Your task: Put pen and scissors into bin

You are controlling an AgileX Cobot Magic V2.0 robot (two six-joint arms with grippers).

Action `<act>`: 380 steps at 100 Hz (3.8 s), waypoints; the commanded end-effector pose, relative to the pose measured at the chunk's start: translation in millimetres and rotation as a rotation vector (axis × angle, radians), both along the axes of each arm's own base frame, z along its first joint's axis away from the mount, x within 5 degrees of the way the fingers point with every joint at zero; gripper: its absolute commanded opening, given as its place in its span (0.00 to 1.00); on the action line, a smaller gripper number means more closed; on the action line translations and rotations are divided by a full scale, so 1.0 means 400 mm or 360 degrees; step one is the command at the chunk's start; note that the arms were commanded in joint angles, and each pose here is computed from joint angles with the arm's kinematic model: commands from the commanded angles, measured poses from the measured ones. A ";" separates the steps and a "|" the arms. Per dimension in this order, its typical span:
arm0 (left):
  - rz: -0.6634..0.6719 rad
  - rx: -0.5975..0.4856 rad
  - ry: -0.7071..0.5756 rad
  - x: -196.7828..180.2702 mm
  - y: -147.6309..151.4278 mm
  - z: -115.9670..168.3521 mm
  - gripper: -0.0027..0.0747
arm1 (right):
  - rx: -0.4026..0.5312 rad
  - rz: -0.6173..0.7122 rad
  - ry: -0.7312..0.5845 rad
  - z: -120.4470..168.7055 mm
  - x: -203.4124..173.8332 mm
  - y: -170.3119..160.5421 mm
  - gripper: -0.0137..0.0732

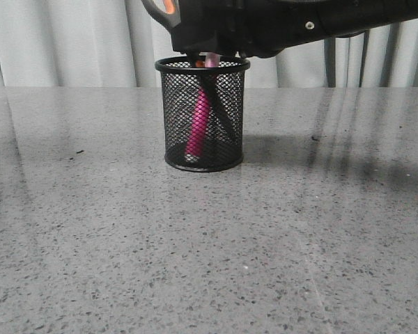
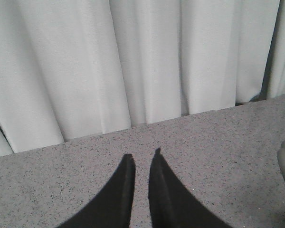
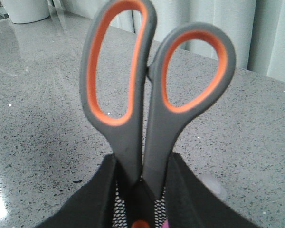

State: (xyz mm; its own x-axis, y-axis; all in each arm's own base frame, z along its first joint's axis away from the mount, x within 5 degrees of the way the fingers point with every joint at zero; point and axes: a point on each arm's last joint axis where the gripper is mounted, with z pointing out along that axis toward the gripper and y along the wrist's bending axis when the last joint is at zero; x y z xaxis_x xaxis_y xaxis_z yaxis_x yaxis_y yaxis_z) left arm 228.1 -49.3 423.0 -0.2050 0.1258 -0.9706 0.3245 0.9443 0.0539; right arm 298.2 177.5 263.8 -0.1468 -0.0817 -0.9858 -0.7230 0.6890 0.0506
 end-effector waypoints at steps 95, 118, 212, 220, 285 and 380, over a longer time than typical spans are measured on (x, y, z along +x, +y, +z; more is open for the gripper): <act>0.0027 -0.0048 -0.0176 -0.037 0.010 0.060 0.10 | 0.0098 -0.0396 -0.0487 0.319 -0.148 -0.184 0.08; 0.0060 -0.0102 -0.0260 -0.099 0.023 0.046 0.01 | -0.0103 -0.0745 -0.0537 0.379 -0.294 -0.288 0.08; 0.0065 -0.0222 -0.0609 -0.510 0.085 -0.324 0.01 | 0.0045 -0.1261 -0.0405 0.057 -0.673 -0.492 0.08; 0.0066 -0.0217 -0.0606 -0.509 0.085 -0.326 0.01 | 0.0037 -0.1257 -0.0369 0.043 -0.667 -0.490 0.08; 0.0048 -0.0235 -0.0576 -0.509 0.082 -0.329 0.01 | 0.0022 -0.1286 -0.0307 0.031 -0.665 -0.493 0.08; 0.0281 -0.0273 -0.0489 -0.435 0.104 -0.543 0.01 | 0.0022 -0.1286 -0.0307 0.031 -0.665 -0.493 0.08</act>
